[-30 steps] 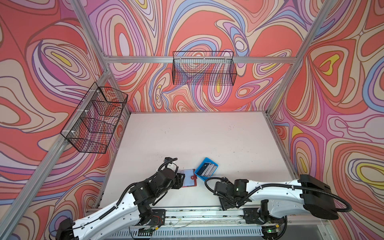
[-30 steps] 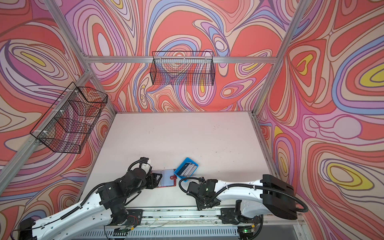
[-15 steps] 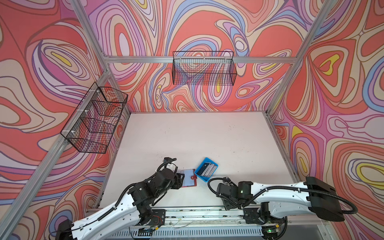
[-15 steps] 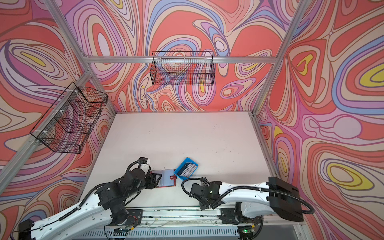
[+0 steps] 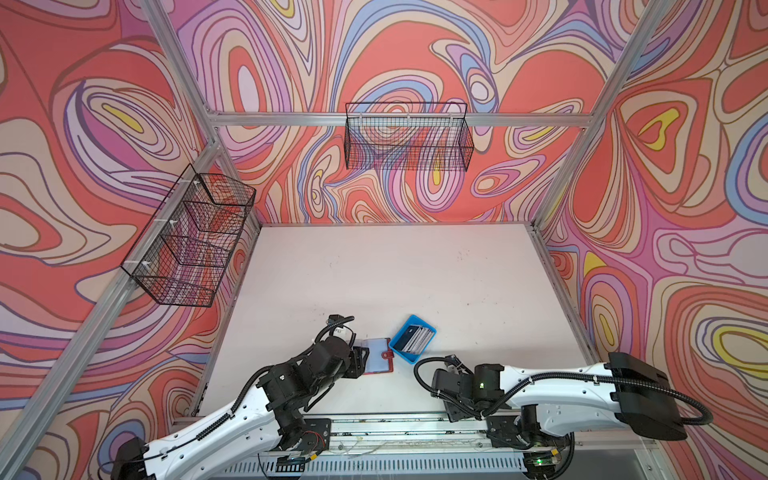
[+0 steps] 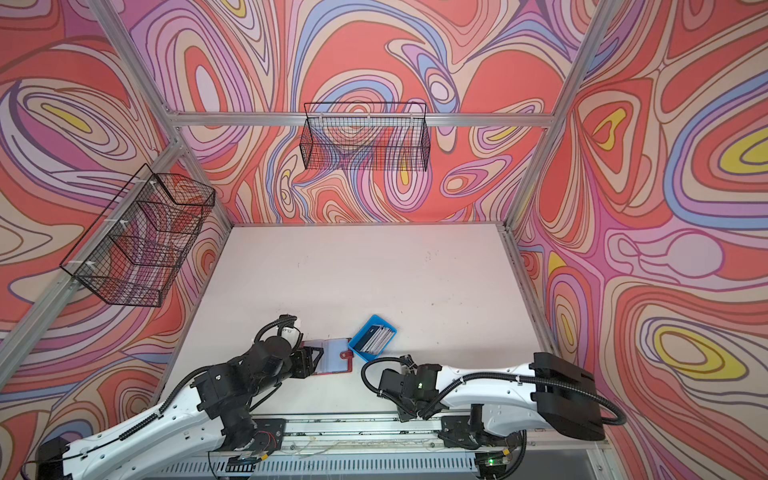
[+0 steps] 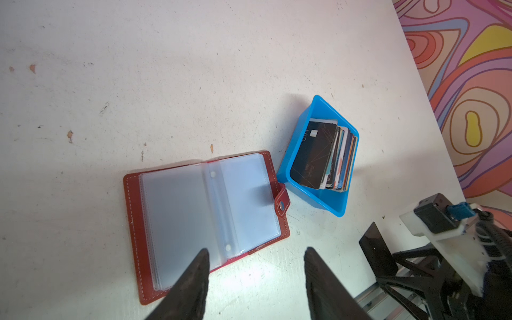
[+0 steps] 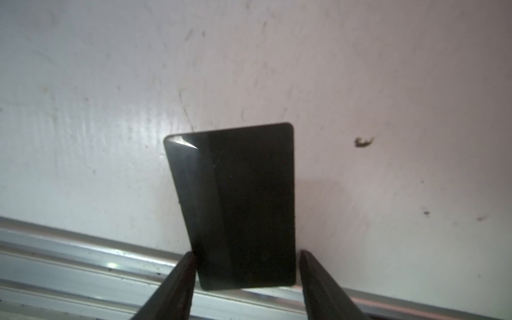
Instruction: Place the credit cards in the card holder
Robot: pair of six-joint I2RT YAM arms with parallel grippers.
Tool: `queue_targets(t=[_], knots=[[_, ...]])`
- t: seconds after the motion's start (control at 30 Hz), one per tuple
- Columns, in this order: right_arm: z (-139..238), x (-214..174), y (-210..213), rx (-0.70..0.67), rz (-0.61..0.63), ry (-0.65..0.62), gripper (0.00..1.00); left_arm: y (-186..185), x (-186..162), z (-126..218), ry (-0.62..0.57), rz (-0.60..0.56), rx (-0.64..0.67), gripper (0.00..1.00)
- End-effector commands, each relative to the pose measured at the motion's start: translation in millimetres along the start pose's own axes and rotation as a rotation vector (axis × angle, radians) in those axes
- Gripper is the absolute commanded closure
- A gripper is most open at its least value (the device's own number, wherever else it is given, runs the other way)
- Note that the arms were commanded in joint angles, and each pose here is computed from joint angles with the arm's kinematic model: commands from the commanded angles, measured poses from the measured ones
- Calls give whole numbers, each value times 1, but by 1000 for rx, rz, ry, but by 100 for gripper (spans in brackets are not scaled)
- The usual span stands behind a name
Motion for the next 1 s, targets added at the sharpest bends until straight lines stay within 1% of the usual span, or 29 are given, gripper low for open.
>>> queue_targets(t=[0.0,0.07,0.2,0.33,0.4,0.43,0.57,0.73,0.83,0.87,0.97], knots=[[-2,-5,1,-20,0,41,33,-3,9,5,-26,-4,8,43],[-4,-5,2,-29,4,40,32,-2,8,5,-27,-3,8,43],[-15,-8,-4,-90,4,48,32,-3,9,4,-27,-5,5,43],[-21,-12,-1,-95,8,59,28,-2,8,5,-23,-7,9,43],[-24,-14,1,-100,13,63,28,-2,8,5,-23,-7,10,43],[-25,-15,1,-102,15,67,28,-2,8,5,-24,-7,8,43],[-33,-19,0,-136,10,80,40,-2,8,6,-29,-6,9,43],[-37,-22,2,-161,8,80,41,-1,8,6,-27,-6,10,43],[-39,-23,4,-134,-3,84,42,-1,7,6,-28,-7,11,43],[-40,-23,6,-120,-6,91,41,-1,7,6,-30,-8,13,43],[-41,-24,10,-98,-10,101,33,-1,8,7,-32,-9,13,43]])
Point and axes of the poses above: each gripper's point midway between its finger pads, its own z axis back along the fingers, its own y axis along the line the jaws close on, x = y × z, the point moved 9 cm from there along z, back along the fingers, and after that the axes turned 15 degrees about -z, right-handed, at the moved point
